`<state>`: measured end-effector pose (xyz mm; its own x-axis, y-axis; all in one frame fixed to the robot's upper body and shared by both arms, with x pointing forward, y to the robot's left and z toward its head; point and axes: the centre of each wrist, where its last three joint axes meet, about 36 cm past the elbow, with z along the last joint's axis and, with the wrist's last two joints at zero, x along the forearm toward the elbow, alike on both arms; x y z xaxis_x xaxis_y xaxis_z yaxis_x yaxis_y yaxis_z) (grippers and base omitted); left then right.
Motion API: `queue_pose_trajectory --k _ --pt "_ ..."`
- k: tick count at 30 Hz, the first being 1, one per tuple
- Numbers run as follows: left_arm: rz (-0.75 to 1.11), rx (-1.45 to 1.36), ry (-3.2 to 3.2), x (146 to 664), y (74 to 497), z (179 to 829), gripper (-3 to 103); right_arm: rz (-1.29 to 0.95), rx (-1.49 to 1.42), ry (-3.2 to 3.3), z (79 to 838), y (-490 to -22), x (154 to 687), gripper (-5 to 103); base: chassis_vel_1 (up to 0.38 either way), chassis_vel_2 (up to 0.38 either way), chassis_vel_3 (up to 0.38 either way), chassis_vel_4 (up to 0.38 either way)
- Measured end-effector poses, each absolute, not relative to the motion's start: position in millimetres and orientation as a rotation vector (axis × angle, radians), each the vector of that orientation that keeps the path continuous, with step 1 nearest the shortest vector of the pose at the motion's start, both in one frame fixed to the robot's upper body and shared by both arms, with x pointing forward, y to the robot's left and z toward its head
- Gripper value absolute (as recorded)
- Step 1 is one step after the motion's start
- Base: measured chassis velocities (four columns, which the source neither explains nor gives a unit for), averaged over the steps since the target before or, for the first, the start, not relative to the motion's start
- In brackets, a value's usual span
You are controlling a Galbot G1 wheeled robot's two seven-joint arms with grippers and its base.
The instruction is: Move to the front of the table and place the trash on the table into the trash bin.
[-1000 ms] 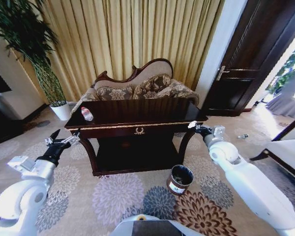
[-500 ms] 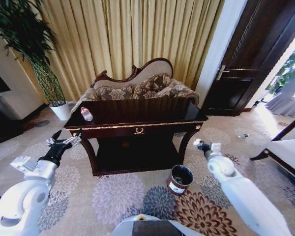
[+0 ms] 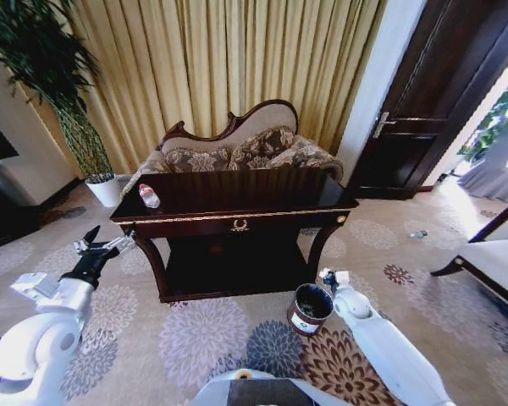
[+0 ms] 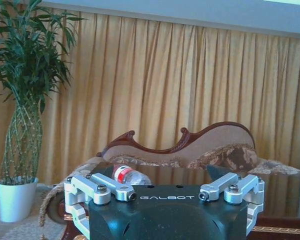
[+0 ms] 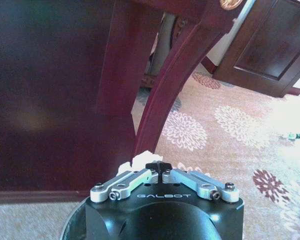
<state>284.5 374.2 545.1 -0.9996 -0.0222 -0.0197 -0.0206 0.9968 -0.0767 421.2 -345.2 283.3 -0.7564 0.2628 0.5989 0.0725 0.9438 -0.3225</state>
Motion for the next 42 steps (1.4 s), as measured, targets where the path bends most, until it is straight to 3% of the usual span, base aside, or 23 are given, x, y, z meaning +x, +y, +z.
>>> queue_pose_trajectory --k 9,12,16,19,21,23,26,28,31,35,36,42 --pt "-0.117 -0.044 3.117 283.3 378.9 545.1 100 0.427 -0.245 -2.401 271.3 -342.2 422.8 -1 0.0 0.0 0.0 0.0" --pt "-0.119 -0.033 3.114 282.7 376.7 546.3 100 0.457 -0.259 -2.398 271.1 -343.5 422.0 15 0.0 0.0 0.0 0.0" --pt "-0.119 -0.033 3.112 282.4 376.9 546.9 100 0.471 -0.272 -2.394 269.9 -344.6 420.4 26 0.0 0.0 0.0 0.0" --pt "-0.118 -0.031 3.108 280.8 378.1 549.6 100 0.481 -0.292 -2.397 272.1 -347.1 418.9 42 0.0 0.0 0.0 0.0" --pt "-0.117 -0.03 3.106 280.5 378.4 550.4 100 0.479 -0.298 -2.403 274.8 -347.4 419.5 47 0.0 0.0 0.0 0.0" --pt "-0.117 -0.029 3.103 280.2 378.9 551.7 100 0.465 -0.308 -2.427 283.9 -346.7 422.0 53 0.0 0.0 0.0 0.0" --pt "-0.117 -0.027 3.099 280.7 379.4 553.0 100 0.406 -0.295 -2.525 313.0 -340.1 428.0 70 0.0 0.0 0.0 0.0" --pt "-0.118 -0.027 3.097 280.9 379.4 553.3 100 0.388 -0.284 -2.555 322.4 -337.6 429.0 70 0.0 0.0 0.0 0.0" --pt "-0.118 -0.024 3.091 281.2 378.7 556.0 100 0.284 -0.232 -2.664 364.7 -323.3 430.2 85 0.0 0.0 0.0 0.0" --pt "-0.121 -0.027 3.093 280.1 378.6 560.3 100 0.224 -0.202 -2.722 389.5 -316.9 429.4 91 0.0 0.0 0.0 0.0" --pt "-0.12 -0.03 3.094 279.6 378.9 563.3 100 0.177 -0.176 -2.781 410.9 -310.8 427.9 99 0.0 0.0 0.0 0.0" --pt "-0.122 -0.053 3.083 281.2 378.4 571.9 100 0.107 -0.087 -2.938 473.9 -290.1 413.4 100 0.0 0.0 0.0 0.0"
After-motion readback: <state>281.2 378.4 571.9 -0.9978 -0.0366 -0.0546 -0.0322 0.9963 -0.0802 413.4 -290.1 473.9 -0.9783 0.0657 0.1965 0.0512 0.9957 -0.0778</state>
